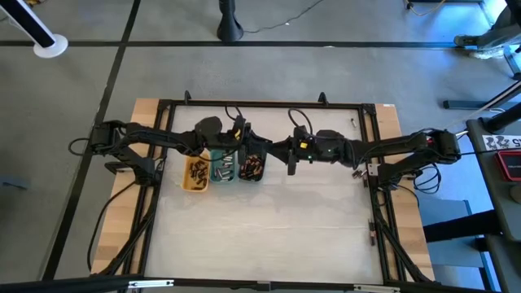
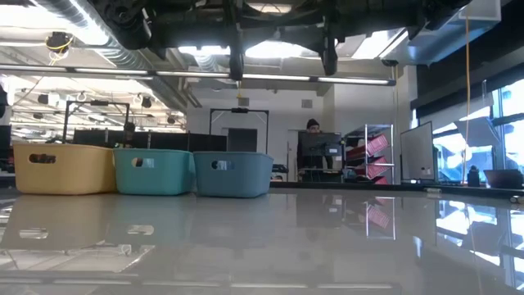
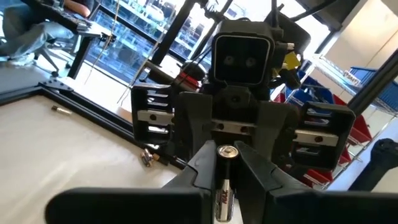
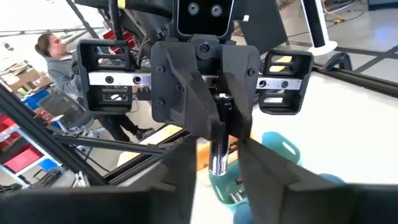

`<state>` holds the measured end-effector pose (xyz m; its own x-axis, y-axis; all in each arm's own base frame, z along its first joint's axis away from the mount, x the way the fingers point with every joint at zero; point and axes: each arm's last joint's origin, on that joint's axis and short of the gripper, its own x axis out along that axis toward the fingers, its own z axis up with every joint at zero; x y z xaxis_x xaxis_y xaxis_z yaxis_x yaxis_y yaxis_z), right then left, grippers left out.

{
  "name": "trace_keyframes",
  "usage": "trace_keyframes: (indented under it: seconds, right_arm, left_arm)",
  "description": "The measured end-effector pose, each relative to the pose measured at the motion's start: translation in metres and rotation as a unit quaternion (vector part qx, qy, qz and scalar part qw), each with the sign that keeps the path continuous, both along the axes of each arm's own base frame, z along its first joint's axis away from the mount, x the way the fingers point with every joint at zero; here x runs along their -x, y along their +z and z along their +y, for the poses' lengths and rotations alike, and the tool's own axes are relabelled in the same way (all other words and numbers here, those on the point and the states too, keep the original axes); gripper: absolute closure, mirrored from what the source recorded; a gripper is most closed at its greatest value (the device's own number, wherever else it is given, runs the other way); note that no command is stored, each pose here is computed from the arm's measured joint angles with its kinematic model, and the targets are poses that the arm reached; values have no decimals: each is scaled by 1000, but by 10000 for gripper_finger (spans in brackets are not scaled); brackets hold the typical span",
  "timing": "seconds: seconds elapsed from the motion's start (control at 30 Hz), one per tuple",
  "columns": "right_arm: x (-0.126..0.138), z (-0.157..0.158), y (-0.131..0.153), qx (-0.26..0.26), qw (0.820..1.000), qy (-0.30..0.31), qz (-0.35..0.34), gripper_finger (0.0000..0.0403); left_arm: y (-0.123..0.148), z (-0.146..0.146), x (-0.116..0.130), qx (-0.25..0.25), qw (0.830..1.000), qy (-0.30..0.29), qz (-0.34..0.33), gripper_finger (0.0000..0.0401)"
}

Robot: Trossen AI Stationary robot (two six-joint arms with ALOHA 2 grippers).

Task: Sort batteries
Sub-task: Put the silver battery into the green bin

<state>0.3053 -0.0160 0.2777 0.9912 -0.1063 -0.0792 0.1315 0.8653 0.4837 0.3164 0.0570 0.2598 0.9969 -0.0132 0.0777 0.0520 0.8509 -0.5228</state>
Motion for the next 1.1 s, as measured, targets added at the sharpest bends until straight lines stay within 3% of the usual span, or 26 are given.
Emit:
trace_keyframes:
  seconds: [0.2,0.37,0.43,0.53,0.63,0.8,1.0,1.1]
  right_arm:
    - [6,-7,-3,-9,999,19,37,217]
    - [26,-15,-3,-26,993,12,114,191]
    - [35,-15,-2,-27,990,1,140,189]
    - [43,-15,0,-22,987,-25,158,188]
    - [44,-15,0,-19,986,-34,162,188]
    - [44,-17,1,-8,986,-60,158,188]
    - [44,-17,1,1,985,-64,157,188]
    - [44,-17,2,3,986,-64,157,188]
  left_arm:
    - [-2,15,7,2,999,12,38,376]
    - [-5,23,33,-16,985,33,169,376]
    - [-14,22,48,-17,963,49,264,376]
    - [-31,17,71,-16,911,68,407,376]
    - [-47,12,86,-11,866,75,494,376]
    - [-72,8,95,12,842,82,533,371]
    - [-79,9,95,29,840,95,533,372]
    - [-79,9,95,36,839,105,532,354]
